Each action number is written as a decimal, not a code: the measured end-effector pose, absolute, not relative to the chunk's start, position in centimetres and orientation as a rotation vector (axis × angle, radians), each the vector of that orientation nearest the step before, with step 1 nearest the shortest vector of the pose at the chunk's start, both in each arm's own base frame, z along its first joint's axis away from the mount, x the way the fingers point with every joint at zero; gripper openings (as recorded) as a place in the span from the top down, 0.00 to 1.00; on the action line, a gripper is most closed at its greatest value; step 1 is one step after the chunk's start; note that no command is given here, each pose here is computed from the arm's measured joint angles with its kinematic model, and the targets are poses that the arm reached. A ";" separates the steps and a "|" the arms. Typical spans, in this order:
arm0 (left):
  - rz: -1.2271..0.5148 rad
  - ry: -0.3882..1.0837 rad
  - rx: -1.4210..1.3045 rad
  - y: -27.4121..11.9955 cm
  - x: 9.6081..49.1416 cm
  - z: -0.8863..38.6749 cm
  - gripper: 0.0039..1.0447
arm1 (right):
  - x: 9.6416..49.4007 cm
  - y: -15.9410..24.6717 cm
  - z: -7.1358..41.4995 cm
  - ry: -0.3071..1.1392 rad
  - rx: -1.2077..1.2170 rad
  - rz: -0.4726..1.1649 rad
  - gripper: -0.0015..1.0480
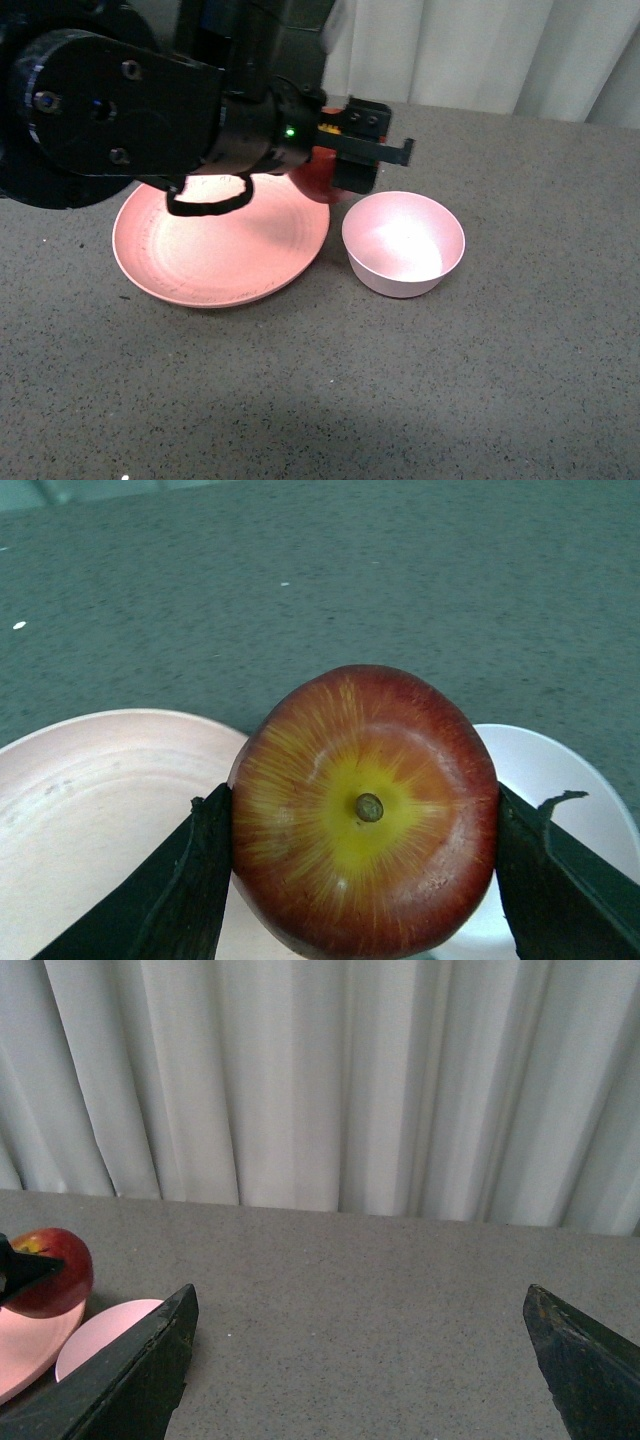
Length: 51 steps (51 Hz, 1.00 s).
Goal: Move apple from plate to bowl
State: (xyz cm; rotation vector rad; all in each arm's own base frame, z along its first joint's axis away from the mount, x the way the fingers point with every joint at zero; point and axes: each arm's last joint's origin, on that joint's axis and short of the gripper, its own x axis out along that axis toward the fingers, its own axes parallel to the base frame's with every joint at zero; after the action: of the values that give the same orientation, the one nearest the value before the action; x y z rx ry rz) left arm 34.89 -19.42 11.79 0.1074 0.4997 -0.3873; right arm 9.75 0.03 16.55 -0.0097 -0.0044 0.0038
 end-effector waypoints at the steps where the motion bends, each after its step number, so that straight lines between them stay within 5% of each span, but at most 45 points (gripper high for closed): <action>1: -0.393 0.499 0.109 -19.6 34.8 11.8 0.38 | 9.8 0.0 16.6 -0.004 -0.010 0.004 0.09; 43: -0.471 0.567 0.147 -24.8 33.5 7.5 0.38 | 9.8 0.0 16.6 -0.004 -0.010 0.003 0.09; 51: -0.477 0.551 0.127 -24.8 33.4 7.8 0.16 | 9.8 0.0 16.6 -0.004 -0.010 0.004 0.09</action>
State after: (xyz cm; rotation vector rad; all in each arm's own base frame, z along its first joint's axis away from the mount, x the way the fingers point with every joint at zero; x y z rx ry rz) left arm 33.45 -24.83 7.80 0.1270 0.5509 -0.4765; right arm 9.75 0.03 16.55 -0.0097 -0.0044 0.0038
